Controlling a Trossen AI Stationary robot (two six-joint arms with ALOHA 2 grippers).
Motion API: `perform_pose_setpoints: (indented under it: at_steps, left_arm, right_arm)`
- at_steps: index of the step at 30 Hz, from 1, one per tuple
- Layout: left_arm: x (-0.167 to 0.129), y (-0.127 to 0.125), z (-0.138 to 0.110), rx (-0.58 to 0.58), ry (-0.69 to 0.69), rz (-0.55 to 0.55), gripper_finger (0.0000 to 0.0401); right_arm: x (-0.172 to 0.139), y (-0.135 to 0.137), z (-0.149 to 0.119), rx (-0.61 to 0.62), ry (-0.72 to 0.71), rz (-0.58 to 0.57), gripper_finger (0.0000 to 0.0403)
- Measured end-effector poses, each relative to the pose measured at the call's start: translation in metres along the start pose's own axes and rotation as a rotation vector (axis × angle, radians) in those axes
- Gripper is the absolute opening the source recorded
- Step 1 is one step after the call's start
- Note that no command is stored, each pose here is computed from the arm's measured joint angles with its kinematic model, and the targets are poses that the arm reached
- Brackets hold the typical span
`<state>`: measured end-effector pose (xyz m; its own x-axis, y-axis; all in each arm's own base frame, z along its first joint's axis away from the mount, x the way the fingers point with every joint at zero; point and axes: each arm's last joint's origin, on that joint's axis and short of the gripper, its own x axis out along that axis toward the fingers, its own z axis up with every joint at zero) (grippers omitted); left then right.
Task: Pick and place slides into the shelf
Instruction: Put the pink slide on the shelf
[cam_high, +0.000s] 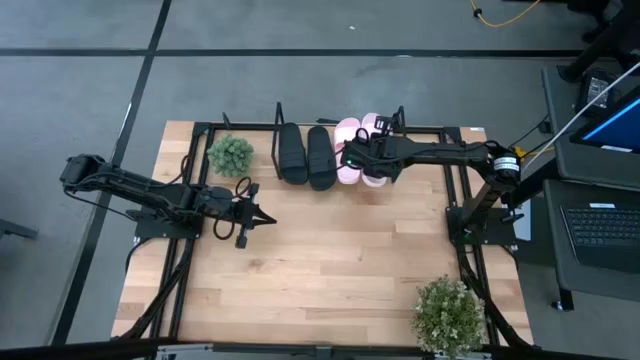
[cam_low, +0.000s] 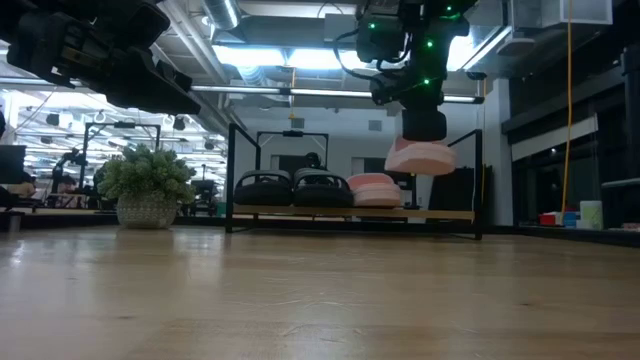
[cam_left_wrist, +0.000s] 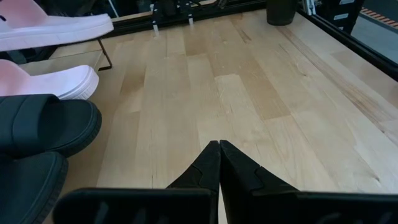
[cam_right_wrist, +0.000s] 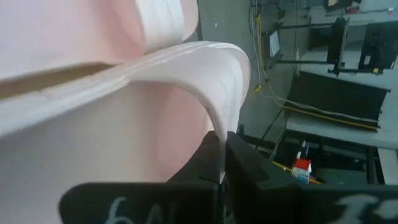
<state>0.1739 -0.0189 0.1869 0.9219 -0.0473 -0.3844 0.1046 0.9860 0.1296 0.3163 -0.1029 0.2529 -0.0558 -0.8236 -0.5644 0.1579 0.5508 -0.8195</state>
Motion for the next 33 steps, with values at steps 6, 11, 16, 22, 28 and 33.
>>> perform_pose_setpoints:
  at_steps: [6, 11, 16, 22, 28, 33]
  left_arm:
    - [0.000, 0.000, 0.000, 0.000, 0.000, 0.000, 0.0000]
    - [0.000, 0.000, 0.000, 0.001, 0.000, 0.000, 0.0000]
    - [0.000, 0.000, 0.000, 0.001, 0.000, 0.000, 0.0000]
    - [0.000, 0.000, 0.000, 0.002, 0.000, 0.000, 0.0000]
    - [0.000, 0.000, 0.000, 0.002, 0.000, 0.000, 0.0000]
    - [0.000, 0.000, 0.000, 0.002, 0.000, 0.000, 0.0000]
  right_arm:
    - [0.009, -0.007, -0.003, 0.008, 0.031, -0.003, 0.0010]
    - [0.017, -0.011, -0.004, 0.012, 0.040, 0.032, 0.0010]
    - [0.024, -0.016, -0.006, 0.029, 0.056, 0.050, 0.0010]
    - [0.026, -0.017, -0.004, 0.057, 0.036, 0.091, 0.0010]
    - [0.026, -0.017, -0.002, 0.069, 0.023, 0.092, 0.0010]
    - [0.027, -0.017, -0.002, 0.069, 0.024, 0.092, 0.0010]
